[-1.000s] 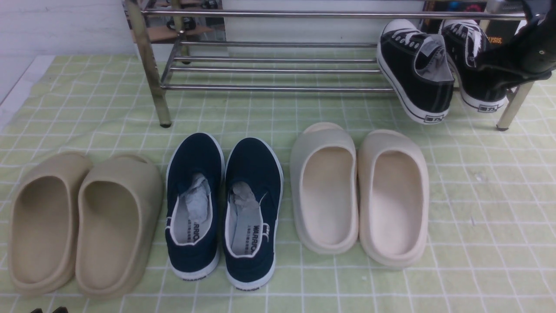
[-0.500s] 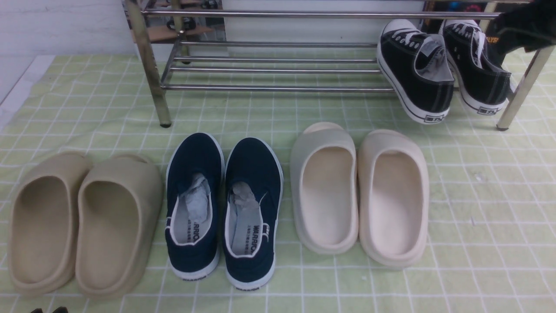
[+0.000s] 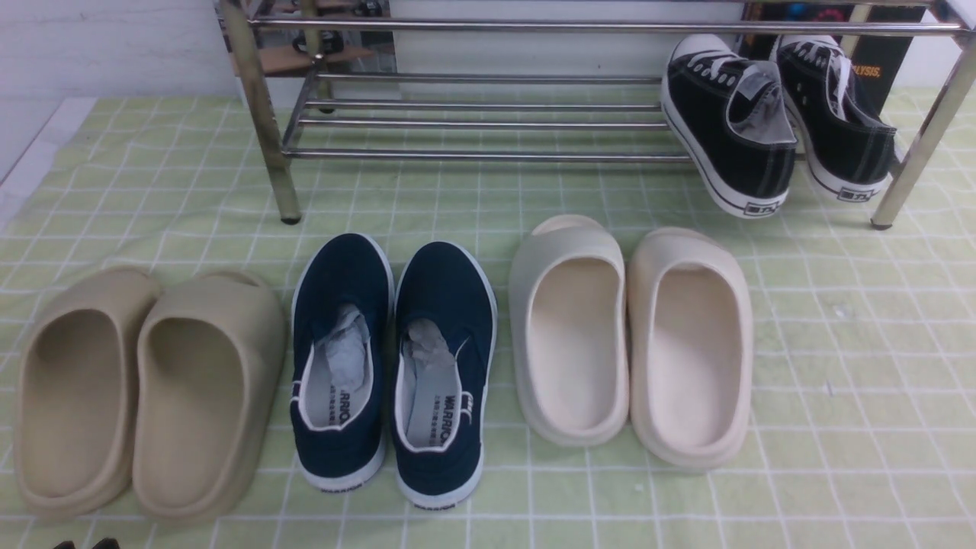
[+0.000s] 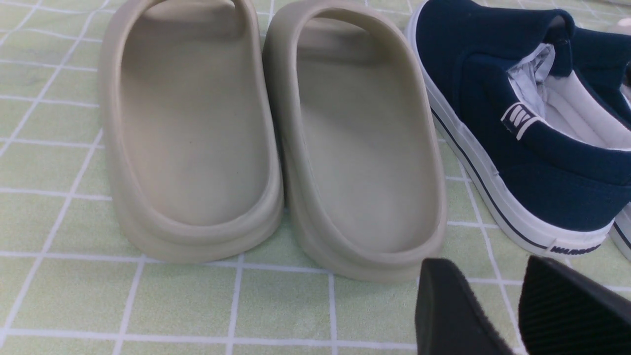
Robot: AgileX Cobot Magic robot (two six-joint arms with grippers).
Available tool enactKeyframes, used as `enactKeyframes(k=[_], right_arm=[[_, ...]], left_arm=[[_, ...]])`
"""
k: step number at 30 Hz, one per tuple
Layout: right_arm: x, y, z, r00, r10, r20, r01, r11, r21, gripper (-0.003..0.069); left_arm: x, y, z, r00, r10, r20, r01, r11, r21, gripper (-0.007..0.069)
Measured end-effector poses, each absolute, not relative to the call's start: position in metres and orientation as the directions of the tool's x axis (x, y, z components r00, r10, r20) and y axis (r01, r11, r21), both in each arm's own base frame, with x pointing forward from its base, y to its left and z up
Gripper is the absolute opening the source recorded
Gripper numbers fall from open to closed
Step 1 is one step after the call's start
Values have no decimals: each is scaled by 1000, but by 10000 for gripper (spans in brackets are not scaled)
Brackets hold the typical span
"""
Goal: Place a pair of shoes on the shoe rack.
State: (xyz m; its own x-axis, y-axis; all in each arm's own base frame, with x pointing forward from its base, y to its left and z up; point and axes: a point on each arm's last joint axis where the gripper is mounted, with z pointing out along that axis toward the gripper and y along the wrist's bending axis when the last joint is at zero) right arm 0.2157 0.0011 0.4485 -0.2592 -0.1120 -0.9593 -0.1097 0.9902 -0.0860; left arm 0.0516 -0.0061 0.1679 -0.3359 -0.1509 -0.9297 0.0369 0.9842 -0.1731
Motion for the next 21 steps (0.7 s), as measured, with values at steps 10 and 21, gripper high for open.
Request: enactKeyframes(k=[10,21], right_arm=[[111,-2,286,-190,-86,-978,-6,996,-86,0],[79,-8,213,-29,-51,-998,87,995,-54,4]], left_arm=[[52,-6,168,-336,-151,-930,37,984,-173,238],[52,-6,168,-336,-151,-930,37,984,-173,238]])
